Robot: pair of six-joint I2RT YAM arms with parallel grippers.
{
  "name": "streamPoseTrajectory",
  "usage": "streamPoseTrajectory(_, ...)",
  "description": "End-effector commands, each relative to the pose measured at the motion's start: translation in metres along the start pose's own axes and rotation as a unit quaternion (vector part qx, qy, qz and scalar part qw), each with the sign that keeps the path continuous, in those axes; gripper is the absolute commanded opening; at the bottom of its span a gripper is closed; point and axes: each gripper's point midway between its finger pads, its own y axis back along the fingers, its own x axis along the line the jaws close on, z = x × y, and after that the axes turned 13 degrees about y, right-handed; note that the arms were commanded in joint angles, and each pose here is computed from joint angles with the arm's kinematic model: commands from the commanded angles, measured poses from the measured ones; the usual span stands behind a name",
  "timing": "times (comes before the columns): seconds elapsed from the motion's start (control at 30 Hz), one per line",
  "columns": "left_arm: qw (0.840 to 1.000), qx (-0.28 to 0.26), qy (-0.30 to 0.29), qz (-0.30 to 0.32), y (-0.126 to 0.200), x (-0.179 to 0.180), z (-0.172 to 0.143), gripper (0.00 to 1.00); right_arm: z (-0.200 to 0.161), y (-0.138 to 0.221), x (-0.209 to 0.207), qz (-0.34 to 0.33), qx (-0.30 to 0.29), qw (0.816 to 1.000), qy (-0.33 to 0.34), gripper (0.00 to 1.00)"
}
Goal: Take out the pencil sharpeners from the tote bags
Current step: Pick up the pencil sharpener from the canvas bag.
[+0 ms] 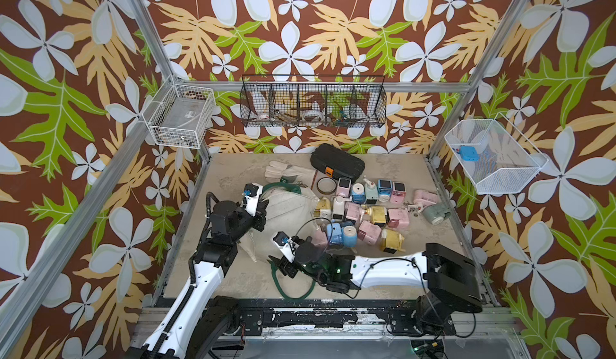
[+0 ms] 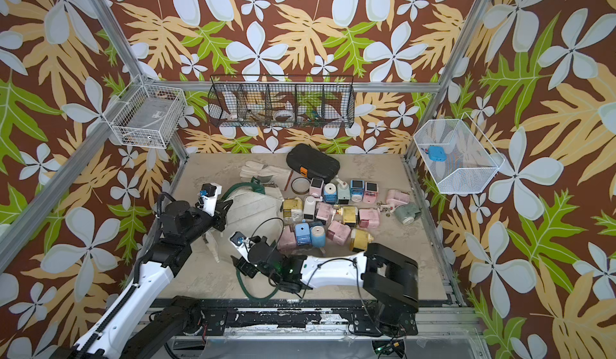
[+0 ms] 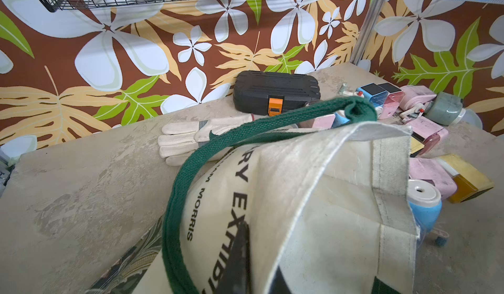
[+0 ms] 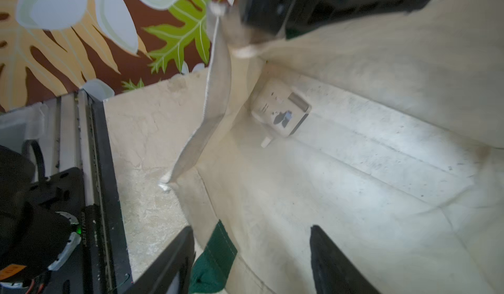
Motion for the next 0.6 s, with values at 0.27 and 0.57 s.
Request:
streamPoseTrajectory(0.27, 1.0, 0.007, -0.006, -0.024, -0.004, -0.008, 0.003, 0.0, -0.023, -0.072, 0.011, 0.098, -0.011, 0.995, -0.011, 0.73)
streamPoseTrajectory(0.57, 0.999, -0.001, -0.008, -0.036, -0.001, -0.013, 0.001, 0.0, -0.053, -0.086, 0.012, 0.083, -0.013, 0.996, 0.016, 0.99)
